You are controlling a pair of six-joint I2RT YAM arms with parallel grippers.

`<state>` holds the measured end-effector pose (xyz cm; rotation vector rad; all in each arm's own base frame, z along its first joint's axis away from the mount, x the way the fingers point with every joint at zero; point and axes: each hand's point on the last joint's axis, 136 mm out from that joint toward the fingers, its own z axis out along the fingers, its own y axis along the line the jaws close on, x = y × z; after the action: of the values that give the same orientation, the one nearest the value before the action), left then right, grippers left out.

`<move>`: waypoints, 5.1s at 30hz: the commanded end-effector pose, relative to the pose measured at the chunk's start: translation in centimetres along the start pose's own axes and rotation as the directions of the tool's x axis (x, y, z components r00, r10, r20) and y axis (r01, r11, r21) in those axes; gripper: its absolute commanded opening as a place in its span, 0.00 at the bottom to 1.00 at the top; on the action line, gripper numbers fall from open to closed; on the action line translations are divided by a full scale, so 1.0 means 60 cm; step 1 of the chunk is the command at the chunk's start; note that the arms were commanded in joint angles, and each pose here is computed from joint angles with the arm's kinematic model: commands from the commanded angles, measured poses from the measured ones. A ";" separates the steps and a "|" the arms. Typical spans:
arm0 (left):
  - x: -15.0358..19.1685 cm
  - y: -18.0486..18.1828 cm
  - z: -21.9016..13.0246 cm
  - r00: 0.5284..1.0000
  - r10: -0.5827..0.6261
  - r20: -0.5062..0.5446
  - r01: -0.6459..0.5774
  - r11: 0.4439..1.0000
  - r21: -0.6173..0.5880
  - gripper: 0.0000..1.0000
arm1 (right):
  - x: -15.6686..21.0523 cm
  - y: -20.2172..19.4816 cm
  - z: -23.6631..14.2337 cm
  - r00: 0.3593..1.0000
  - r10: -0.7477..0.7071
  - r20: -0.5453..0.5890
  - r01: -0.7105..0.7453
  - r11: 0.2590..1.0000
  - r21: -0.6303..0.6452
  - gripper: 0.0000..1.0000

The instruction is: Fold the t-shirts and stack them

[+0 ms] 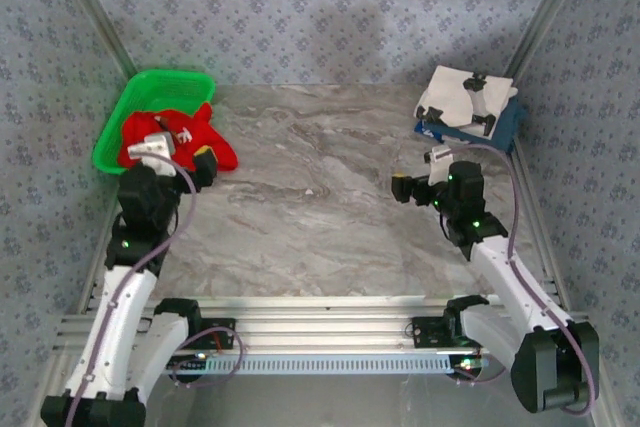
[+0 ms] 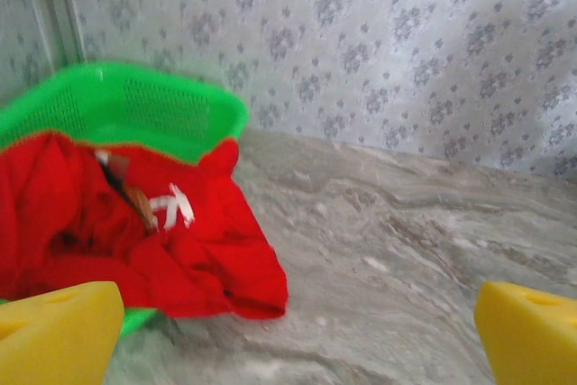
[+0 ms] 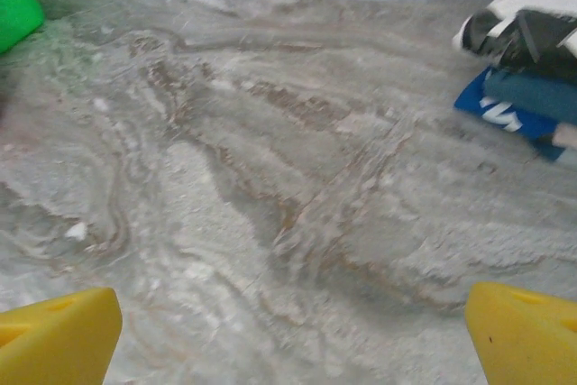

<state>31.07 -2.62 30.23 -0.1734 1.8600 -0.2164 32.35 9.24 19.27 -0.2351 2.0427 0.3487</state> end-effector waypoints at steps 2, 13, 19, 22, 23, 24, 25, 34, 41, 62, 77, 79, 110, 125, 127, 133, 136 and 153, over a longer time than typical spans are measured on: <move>0.119 0.011 0.030 0.838 -0.274 -0.472 0.199 0.959 -0.203 1.00 | -0.003 0.042 -0.007 0.982 0.111 -0.151 -0.127 0.986 -0.103 1.00; 0.179 -0.010 0.237 0.713 -0.492 -0.500 0.392 0.871 -0.298 1.00 | -0.084 0.106 0.007 0.980 0.137 -0.143 -0.170 0.953 -0.250 1.00; 0.226 0.032 0.293 0.701 -0.535 -0.472 0.354 0.835 -0.421 1.00 | -0.077 0.117 -0.002 0.980 0.121 -0.158 -0.159 0.953 -0.258 1.00; 0.247 0.048 0.318 0.706 -0.550 -0.447 0.348 0.818 -0.458 1.00 | -0.073 0.115 -0.010 0.982 0.113 -0.154 -0.149 0.956 -0.251 1.00; 0.249 0.050 0.327 0.710 -0.552 -0.438 0.350 0.816 -0.461 0.99 | -0.073 0.114 -0.013 0.982 0.112 -0.151 -0.147 0.958 -0.248 1.00; 0.250 0.051 0.335 0.715 -0.550 -0.432 0.350 0.816 -0.460 0.99 | -0.072 0.113 -0.015 0.982 0.113 -0.149 -0.148 0.958 -0.247 1.00; 0.251 0.051 0.345 0.721 -0.547 -0.425 0.350 0.817 -0.458 0.99 | -0.073 0.114 -0.018 0.983 0.112 -0.147 -0.147 0.957 -0.250 1.00; 0.287 0.084 0.392 0.745 -0.527 -0.410 0.272 0.800 -0.535 0.77 | -0.078 0.110 -0.030 0.984 0.090 -0.153 -0.126 0.961 -0.246 1.00; 0.245 0.068 0.409 0.794 -0.435 -0.424 0.211 0.852 -0.479 0.01 | -0.088 0.100 -0.034 0.986 0.089 -0.138 -0.120 0.966 -0.231 1.00; -0.326 -0.406 0.108 1.000 -0.012 -0.005 0.013 0.931 0.365 0.00 | -0.098 0.004 0.001 0.929 0.367 -0.048 -0.370 0.926 -0.078 1.00; -0.395 -0.573 -0.029 0.961 -0.257 -0.106 0.247 0.618 0.747 0.00 | -0.104 -0.081 -0.046 0.863 0.495 0.104 -0.500 0.865 0.036 1.00; -0.354 -0.548 0.004 0.960 -0.227 -0.164 0.279 0.701 0.657 0.00 | -0.094 -0.084 -0.044 0.862 0.498 0.097 -0.504 0.862 0.047 1.00; 0.183 -0.075 0.145 0.659 -0.576 -0.483 0.511 0.815 -0.273 0.57 | 0.176 0.215 0.123 0.624 0.221 -0.750 -0.468 0.874 -0.132 0.85; 0.334 -0.357 -0.011 0.432 0.004 -0.902 0.251 0.960 0.125 0.75 | 0.156 0.099 0.125 0.616 0.391 -0.684 -0.536 0.844 -0.001 0.92; 0.372 -0.373 -0.025 0.365 -0.007 -0.931 0.256 0.962 0.093 0.75 | 0.153 0.095 0.126 0.629 0.385 -0.675 -0.534 0.845 -0.016 0.93; 0.433 -0.386 -0.034 0.275 -0.196 -0.941 0.400 0.914 -0.074 0.75 | 0.148 0.100 0.129 0.668 0.355 -0.654 -0.529 0.845 -0.082 0.94; 0.456 -0.384 -0.020 0.250 -0.315 -0.916 0.476 0.864 -0.167 0.75 | 0.154 0.101 0.132 0.673 0.349 -0.652 -0.530 0.842 -0.096 0.94; 0.523 -0.390 0.065 0.396 -0.656 -0.643 0.628 0.704 -0.332 0.72 | 0.154 0.110 0.155 0.675 0.333 -0.659 -0.546 0.826 -0.141 0.94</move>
<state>23.00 -33.01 4.24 -0.9046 2.6678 -0.9656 33.25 18.04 7.45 -0.0041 2.7009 1.0194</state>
